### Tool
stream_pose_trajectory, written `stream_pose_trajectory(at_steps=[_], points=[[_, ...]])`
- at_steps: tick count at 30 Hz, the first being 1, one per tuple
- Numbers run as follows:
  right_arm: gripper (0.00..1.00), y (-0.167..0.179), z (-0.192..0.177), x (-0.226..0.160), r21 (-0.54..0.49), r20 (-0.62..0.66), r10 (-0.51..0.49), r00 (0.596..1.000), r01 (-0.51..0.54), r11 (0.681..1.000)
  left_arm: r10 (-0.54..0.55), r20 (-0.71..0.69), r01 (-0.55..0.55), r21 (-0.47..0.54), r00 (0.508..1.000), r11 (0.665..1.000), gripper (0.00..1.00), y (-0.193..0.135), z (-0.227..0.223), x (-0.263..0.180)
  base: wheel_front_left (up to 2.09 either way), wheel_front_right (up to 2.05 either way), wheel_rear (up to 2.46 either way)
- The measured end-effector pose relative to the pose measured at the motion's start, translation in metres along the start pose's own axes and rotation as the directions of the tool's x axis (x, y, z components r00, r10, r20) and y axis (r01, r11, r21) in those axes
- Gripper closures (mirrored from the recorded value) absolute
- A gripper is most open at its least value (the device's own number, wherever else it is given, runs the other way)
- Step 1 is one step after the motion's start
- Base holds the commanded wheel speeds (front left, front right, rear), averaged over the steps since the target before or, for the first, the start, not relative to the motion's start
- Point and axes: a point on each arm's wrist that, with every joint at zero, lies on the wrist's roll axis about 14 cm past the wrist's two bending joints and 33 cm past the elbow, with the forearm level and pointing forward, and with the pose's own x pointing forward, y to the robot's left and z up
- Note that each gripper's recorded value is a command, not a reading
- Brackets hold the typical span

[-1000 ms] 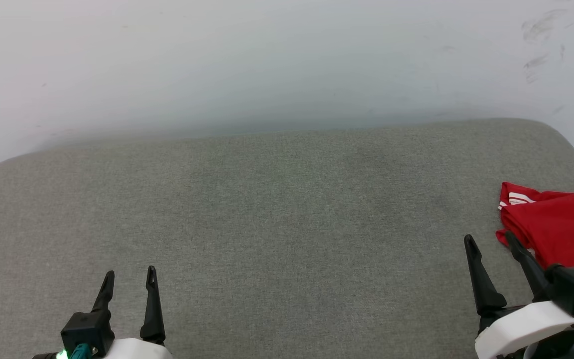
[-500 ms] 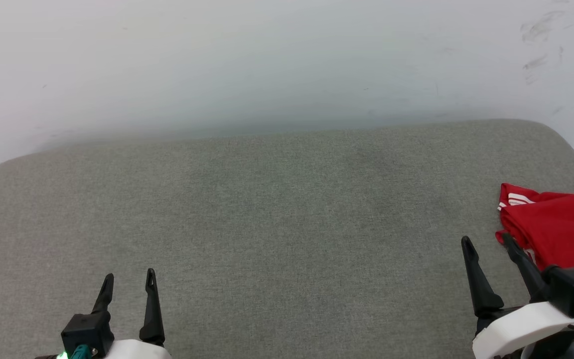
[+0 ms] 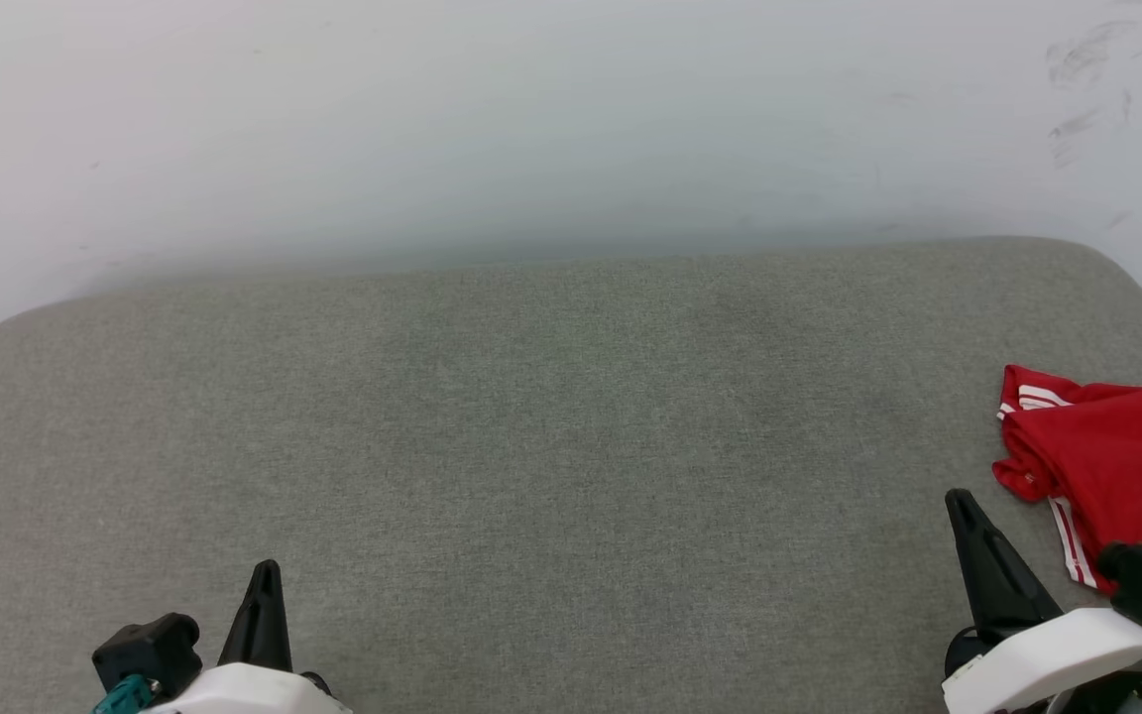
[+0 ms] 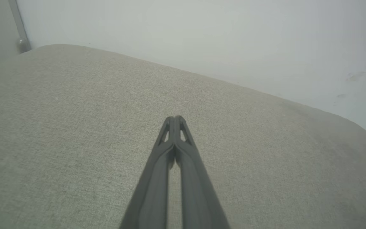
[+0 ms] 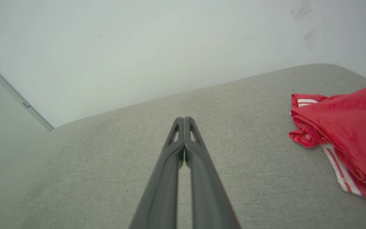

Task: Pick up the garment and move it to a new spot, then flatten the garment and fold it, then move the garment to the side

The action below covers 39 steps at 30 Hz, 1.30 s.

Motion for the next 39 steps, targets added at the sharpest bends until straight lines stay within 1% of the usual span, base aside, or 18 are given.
stream_pose_trajectory(at_steps=[9, 17, 26, 39], points=[[1.0, -0.001, -0.003, 0.005, 0.156, 0.002, 0.004, 1.0, -0.005, 0.988, 0.01, -0.04, -0.017, -0.154, 0.999, 0.988, 1.0, 0.004, -0.003, 0.006, 0.0, 0.0, 0.0], [1.0, -0.003, -0.003, 0.01, 0.28, 0.008, 0.005, 1.0, -0.007, 0.96, 0.009, -0.066, -0.027, -0.277, 0.998, 0.96, 1.0, 0.006, -0.005, 0.011, 0.0, 0.0, 0.0], [1.0, -0.006, -0.005, 0.015, 0.403, 0.012, 0.002, 1.0, -0.007, 0.915, 0.0, -0.08, -0.032, -0.404, 0.997, 0.914, 1.0, 0.006, -0.005, 0.015, 0.0, 0.0, 0.0], [1.0, -0.009, -0.007, 0.021, 0.551, 0.018, -0.005, 1.0, -0.005, 0.834, -0.017, -0.089, -0.035, -0.558, 0.996, 0.829, 1.0, 0.006, -0.004, 0.019, 0.0, 0.0, 0.0]])
